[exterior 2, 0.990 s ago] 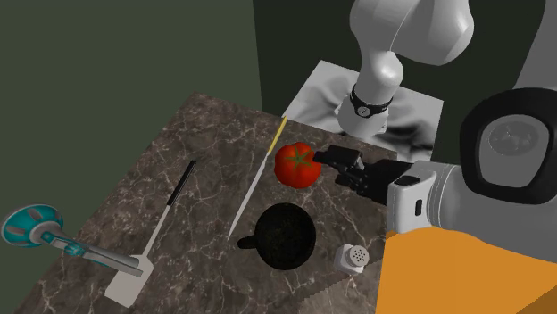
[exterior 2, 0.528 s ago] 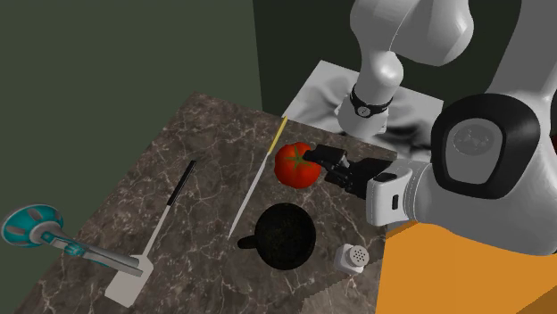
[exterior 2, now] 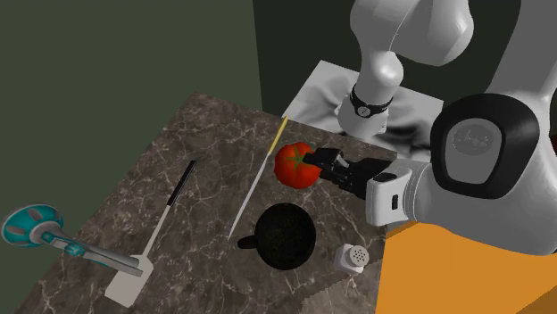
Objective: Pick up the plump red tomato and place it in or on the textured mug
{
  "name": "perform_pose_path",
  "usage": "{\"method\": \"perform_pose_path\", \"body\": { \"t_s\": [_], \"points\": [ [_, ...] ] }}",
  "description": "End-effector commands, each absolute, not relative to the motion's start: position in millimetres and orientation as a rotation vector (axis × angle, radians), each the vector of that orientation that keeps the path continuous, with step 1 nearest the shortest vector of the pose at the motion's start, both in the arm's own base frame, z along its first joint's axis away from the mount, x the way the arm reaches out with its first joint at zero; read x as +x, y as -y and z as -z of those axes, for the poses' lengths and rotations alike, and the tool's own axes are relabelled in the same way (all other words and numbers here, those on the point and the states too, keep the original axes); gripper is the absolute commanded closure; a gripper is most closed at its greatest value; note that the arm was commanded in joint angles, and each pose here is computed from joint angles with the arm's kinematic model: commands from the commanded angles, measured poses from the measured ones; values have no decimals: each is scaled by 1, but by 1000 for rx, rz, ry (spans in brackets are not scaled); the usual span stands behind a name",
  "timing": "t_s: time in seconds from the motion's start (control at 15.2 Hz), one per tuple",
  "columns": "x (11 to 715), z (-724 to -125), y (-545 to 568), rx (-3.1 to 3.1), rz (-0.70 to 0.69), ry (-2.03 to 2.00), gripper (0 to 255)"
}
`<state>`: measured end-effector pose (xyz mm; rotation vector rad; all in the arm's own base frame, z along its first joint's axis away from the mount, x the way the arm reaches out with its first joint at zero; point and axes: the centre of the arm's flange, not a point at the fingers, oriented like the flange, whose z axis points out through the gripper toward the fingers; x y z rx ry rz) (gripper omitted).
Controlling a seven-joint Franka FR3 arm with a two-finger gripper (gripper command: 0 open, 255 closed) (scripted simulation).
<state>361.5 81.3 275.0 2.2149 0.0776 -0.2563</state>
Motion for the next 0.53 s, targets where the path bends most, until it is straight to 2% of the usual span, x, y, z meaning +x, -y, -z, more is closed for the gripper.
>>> {"method": "perform_pose_path", "body": {
  "t_s": [0.0, 0.46],
  "points": [
    [361, -275, -81, 2215, 258, -77, 255],
    [361, -280, -81, 2215, 258, -77, 255]
  ]
}}
